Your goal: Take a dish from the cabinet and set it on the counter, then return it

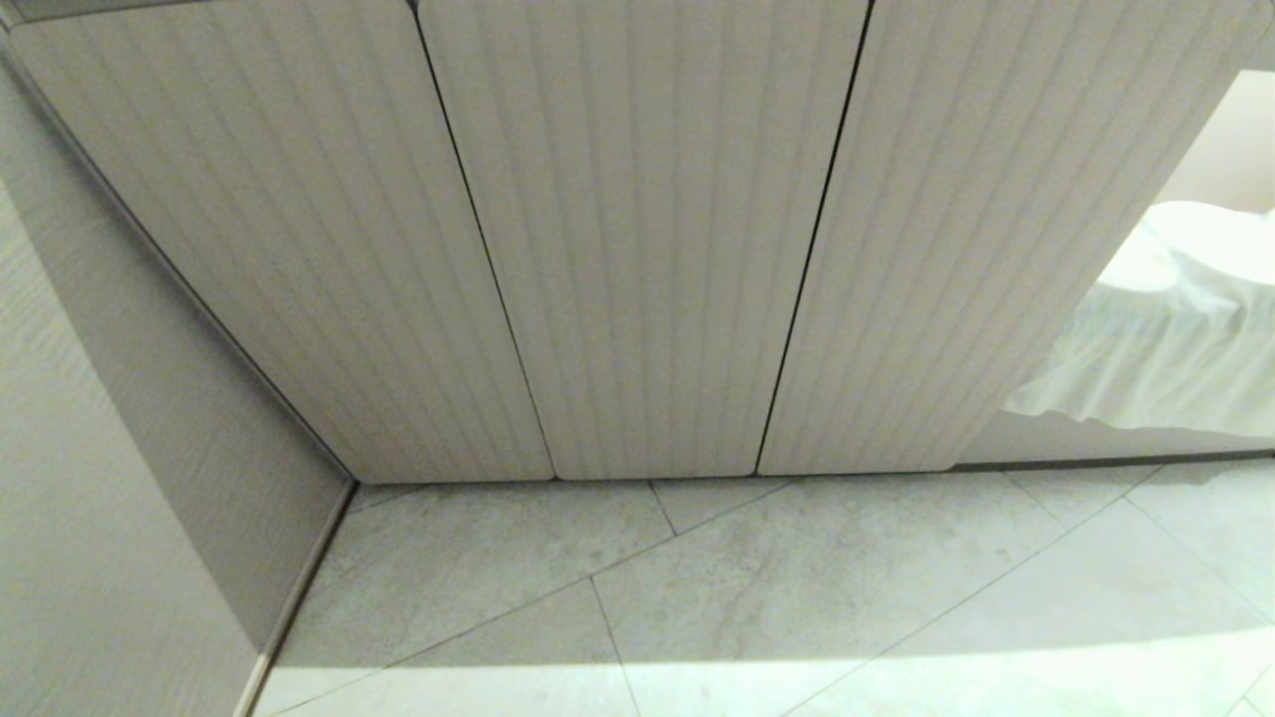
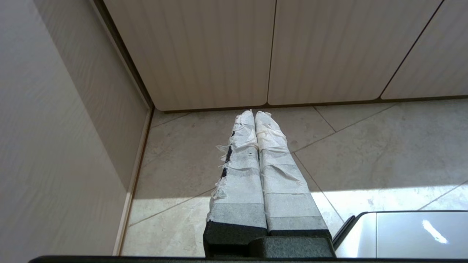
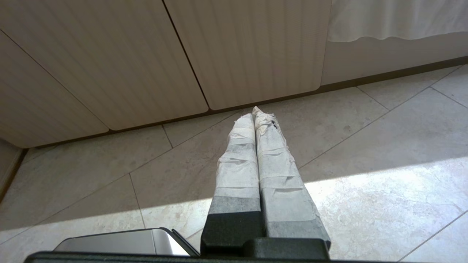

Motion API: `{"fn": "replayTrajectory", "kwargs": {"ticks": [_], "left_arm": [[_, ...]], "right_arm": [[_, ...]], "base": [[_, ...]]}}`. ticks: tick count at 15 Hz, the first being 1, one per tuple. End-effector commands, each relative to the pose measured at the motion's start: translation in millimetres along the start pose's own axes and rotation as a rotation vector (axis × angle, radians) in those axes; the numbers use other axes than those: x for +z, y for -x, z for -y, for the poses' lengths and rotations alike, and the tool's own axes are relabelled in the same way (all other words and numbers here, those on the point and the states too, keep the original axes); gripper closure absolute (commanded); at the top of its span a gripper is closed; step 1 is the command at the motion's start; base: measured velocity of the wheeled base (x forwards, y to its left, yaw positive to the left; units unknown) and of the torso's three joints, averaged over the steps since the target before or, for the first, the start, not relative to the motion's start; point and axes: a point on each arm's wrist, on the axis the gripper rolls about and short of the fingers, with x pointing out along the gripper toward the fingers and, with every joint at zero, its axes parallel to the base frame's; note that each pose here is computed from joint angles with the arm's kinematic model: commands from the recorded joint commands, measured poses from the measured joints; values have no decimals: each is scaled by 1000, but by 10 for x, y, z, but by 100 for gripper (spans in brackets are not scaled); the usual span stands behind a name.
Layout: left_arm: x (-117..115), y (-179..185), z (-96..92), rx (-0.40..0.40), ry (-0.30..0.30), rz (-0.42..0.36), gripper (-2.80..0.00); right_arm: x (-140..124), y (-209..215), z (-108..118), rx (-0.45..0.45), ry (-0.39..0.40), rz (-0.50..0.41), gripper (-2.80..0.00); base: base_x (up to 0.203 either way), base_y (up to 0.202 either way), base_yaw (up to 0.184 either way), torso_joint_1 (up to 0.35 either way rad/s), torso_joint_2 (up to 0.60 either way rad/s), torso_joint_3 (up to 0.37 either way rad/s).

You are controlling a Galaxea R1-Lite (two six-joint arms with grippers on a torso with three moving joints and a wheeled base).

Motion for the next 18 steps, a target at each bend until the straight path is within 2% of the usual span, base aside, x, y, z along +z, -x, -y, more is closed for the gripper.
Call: {"fn": "replayTrajectory", "kwargs": {"ticks": [1,18], "left_arm": [[0,0,0,2,2,1,0],[0,0,-1,4,4,1,0]], "right_arm": [[0,0,0,0,-1,1,0],[-3,0,0,1,7,-2,0]], "base": [[0,0,0,0,0,0],[0,0,0,0,0,0]]}}
